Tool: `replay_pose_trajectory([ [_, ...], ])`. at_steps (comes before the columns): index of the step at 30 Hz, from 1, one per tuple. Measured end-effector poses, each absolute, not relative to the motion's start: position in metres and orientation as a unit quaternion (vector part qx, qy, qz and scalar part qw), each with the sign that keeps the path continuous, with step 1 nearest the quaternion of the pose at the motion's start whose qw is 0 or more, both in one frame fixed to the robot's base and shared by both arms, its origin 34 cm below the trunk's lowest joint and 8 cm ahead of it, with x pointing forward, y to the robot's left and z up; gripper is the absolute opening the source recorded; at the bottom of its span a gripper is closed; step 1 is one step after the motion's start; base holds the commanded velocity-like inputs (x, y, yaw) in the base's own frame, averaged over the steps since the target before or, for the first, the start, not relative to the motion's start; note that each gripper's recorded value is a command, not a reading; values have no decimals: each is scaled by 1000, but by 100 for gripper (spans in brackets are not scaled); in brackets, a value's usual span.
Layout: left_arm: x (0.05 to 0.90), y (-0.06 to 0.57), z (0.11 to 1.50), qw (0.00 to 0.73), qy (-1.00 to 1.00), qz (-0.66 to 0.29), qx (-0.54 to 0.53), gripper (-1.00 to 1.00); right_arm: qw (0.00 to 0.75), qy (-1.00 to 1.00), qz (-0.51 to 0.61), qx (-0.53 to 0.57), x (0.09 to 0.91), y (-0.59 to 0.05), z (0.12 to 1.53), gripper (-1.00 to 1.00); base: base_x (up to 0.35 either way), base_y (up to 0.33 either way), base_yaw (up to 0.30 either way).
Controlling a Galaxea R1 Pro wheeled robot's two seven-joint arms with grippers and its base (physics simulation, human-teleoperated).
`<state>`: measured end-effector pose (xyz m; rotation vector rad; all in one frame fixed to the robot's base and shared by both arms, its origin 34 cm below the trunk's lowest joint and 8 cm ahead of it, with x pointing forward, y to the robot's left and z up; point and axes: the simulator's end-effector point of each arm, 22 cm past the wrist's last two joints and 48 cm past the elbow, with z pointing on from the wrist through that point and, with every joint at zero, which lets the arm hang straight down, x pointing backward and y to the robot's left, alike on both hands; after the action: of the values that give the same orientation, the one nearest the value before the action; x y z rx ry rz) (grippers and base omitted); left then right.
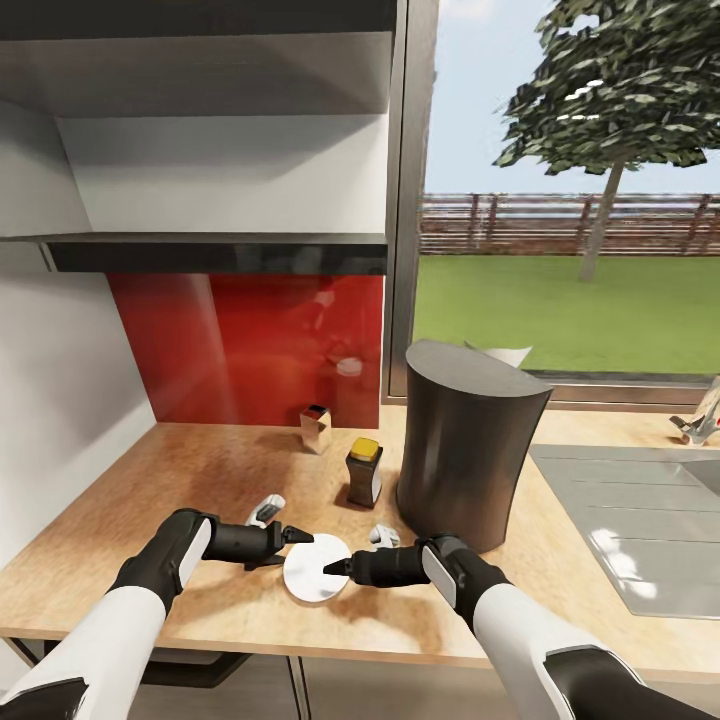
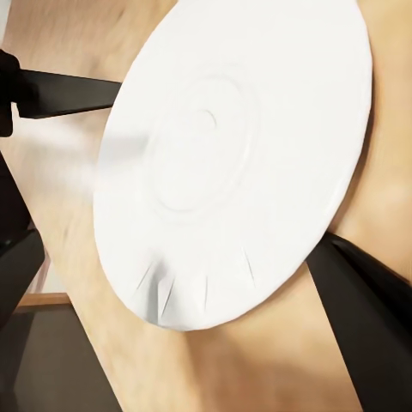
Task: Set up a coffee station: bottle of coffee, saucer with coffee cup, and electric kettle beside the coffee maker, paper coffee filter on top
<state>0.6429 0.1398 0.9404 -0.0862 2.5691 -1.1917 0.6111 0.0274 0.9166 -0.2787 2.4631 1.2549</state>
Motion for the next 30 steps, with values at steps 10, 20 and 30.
replay_pose_trajectory([
  [10,643,139,941,153,896,-416,-30,100,181,872,444,-99,611,27,917,100,0,0,0],
  [20,643,138,941,153,895,-418,-31,100,181,872,444,-99,611,27,917,100,0,0,0],
  [30,644,134,945,155,890,-428,-33,100,181,872,444,-98,611,27,917,100,0,0,0],
])
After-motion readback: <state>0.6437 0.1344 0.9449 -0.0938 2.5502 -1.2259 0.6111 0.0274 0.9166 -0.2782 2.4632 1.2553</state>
